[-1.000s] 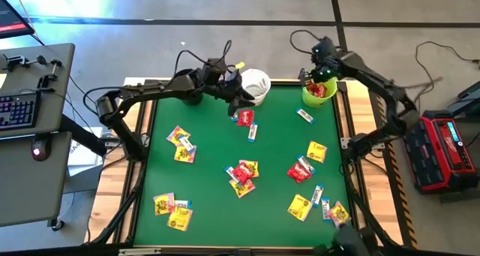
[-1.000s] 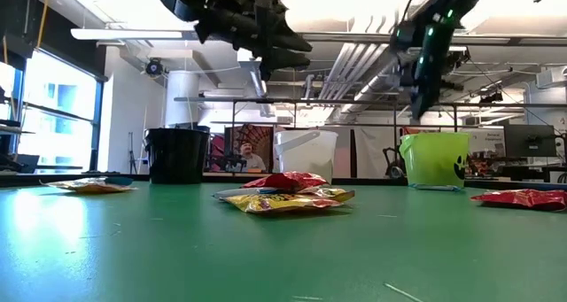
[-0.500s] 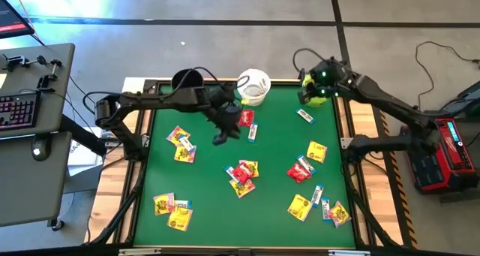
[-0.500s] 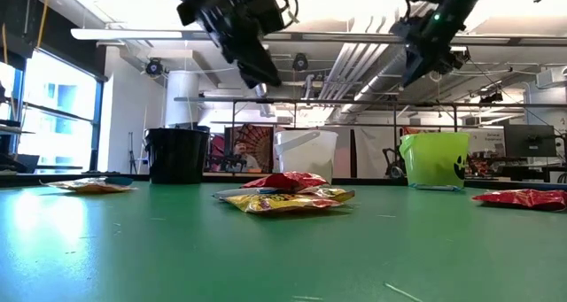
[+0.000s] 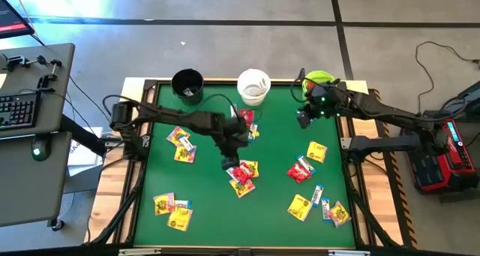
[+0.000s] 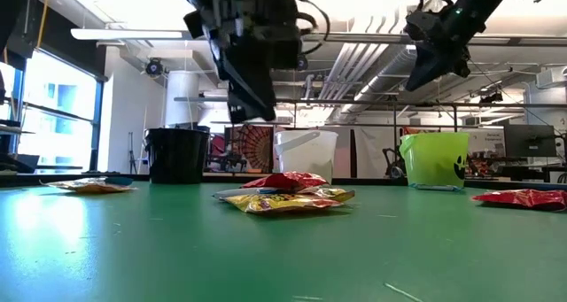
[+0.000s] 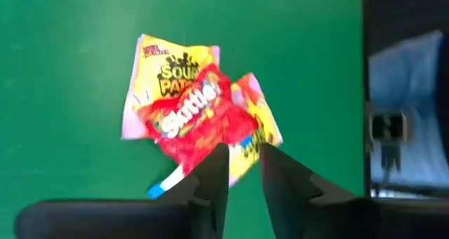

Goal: Sort candy by brand, put in halloween buckets
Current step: Put the red candy into the green bucket

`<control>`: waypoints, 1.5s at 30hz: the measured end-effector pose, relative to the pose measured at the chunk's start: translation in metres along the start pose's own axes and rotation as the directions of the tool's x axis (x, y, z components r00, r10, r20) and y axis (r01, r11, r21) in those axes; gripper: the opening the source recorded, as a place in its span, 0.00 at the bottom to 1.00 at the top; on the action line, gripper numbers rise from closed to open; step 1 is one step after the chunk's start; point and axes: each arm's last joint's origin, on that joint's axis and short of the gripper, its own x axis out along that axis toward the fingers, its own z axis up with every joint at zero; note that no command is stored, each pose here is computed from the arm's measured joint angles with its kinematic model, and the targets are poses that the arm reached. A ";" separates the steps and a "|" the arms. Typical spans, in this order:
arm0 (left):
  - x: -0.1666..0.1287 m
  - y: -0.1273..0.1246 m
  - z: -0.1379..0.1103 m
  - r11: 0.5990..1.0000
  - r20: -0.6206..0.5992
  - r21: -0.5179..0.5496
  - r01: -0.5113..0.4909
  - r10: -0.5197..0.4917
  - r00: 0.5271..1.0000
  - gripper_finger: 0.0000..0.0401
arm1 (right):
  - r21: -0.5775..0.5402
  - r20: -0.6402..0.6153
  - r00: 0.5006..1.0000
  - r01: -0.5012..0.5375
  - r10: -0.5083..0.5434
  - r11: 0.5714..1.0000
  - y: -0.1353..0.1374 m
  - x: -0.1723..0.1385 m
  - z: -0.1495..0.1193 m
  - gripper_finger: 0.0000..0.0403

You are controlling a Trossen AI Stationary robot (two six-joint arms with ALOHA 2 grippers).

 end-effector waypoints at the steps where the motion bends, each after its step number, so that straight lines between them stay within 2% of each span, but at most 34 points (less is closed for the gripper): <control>1: 0.006 -0.001 0.000 0.999 -0.001 -0.037 -0.011 0.011 1.000 0.21 | -0.010 -0.002 1.000 -0.008 0.008 1.000 0.002 0.000 -0.001 0.00; 5: 0.025 -0.005 -0.004 0.990 -0.018 -0.106 -0.087 0.086 0.996 0.32 | -0.048 -0.009 0.999 -0.038 0.038 0.998 0.010 -0.001 -0.004 0.00; 12: 0.034 -0.020 -0.009 0.972 0.007 0.029 -0.233 0.233 0.973 0.47 | -0.092 -0.009 0.998 -0.056 0.056 0.994 0.022 -0.003 -0.009 0.00; 24: 0.069 -0.001 -0.020 0.969 -0.116 -0.004 -0.247 0.245 0.963 0.53 | -0.071 0.005 0.997 -0.071 0.071 0.995 0.033 -0.005 -0.013 0.00; 28: 0.072 0.000 -0.020 0.976 -0.130 0.003 -0.216 0.214 0.968 0.53 | -0.081 0.011 0.998 -0.066 0.068 0.994 0.035 -0.006 -0.014 0.00; 35: 0.071 0.000 -0.021 0.976 -0.137 0.014 -0.216 0.216 0.967 0.44 | -0.103 0.015 0.998 -0.059 0.060 0.993 0.034 -0.006 -0.014 0.00; 45: 0.063 0.002 -0.025 0.981 -0.197 0.041 -0.191 0.195 0.961 0.13 | -0.151 0.016 0.998 -0.056 0.059 0.987 0.034 -0.006 -0.014 0.00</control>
